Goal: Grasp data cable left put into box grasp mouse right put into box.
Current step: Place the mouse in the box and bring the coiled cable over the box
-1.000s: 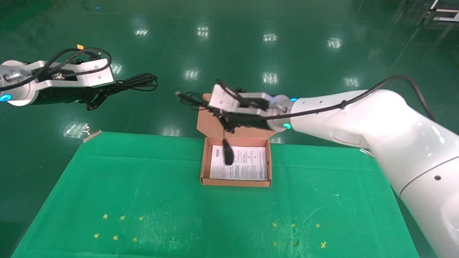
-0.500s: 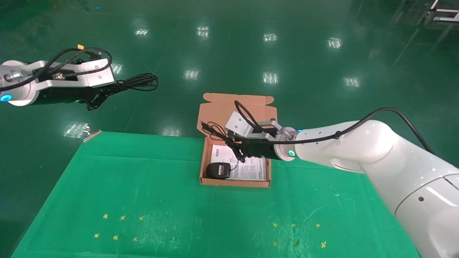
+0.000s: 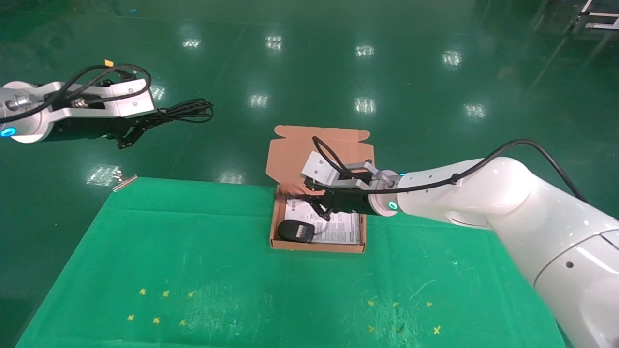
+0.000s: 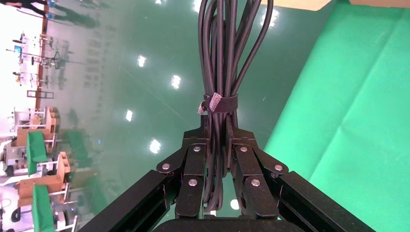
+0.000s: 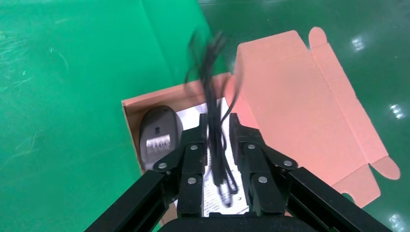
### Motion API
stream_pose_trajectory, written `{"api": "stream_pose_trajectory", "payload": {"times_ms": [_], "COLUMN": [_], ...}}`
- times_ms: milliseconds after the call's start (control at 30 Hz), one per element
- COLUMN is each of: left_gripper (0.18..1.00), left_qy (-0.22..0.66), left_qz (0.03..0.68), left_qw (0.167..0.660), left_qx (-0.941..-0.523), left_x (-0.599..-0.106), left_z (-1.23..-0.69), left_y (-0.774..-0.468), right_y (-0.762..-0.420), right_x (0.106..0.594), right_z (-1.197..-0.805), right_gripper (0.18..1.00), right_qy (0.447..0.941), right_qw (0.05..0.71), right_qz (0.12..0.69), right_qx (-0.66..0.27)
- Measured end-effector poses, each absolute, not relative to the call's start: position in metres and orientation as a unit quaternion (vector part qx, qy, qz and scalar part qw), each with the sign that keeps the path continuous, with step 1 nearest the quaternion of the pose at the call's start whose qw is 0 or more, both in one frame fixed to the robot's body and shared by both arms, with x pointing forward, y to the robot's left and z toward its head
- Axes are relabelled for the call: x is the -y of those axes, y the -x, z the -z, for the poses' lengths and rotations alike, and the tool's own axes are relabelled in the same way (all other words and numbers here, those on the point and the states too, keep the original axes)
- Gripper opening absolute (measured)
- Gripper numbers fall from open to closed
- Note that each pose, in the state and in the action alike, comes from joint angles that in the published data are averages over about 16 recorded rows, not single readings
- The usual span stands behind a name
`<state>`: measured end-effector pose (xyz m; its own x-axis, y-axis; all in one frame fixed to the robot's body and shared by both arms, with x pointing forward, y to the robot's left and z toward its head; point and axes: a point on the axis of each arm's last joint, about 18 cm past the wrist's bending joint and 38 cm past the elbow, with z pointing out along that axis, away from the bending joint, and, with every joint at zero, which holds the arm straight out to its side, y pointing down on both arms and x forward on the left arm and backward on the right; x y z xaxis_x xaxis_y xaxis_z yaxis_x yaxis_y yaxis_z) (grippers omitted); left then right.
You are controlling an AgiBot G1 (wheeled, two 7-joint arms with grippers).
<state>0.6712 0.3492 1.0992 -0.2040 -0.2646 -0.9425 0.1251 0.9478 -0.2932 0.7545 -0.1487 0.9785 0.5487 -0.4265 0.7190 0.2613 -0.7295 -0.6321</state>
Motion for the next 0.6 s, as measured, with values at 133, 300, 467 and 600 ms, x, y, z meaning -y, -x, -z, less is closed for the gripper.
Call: {"api": "stream_pose_trajectory", "payload": {"times_ms": [133, 300, 467, 600], "left_gripper": [0.239, 0.239, 0.239, 0.239], "left_qy": [0.040, 0.029, 0.014, -0.001], "left_qz": [0.156, 0.161, 0.169, 0.176], "left_qw": [0.622, 0.609, 0.597, 0.590], "left_qx": [-0.766, -0.776, -0.784, -0.788], "left_x": [-0.341, -0.323, -0.300, -0.277], "left_z": [-1.089, -1.069, -1.046, -1.028], "left_y": [-0.677, -0.689, -0.705, -0.717], "right_y": [-0.754, -0.754, -0.754, -0.753], "right_x": [0.155, 0.170, 0.194, 0.217], "right_z": [-0.986, -0.999, -1.015, -1.028], "right_gripper": [0.304, 0.383, 0.485, 0.572], "right_qy": [0.795, 0.784, 0.770, 0.759], "right_qw": [0.368, 0.370, 0.367, 0.361], "right_qz": [0.479, 0.494, 0.516, 0.534], "right_qx": [-0.055, -0.064, -0.078, -0.090]}}
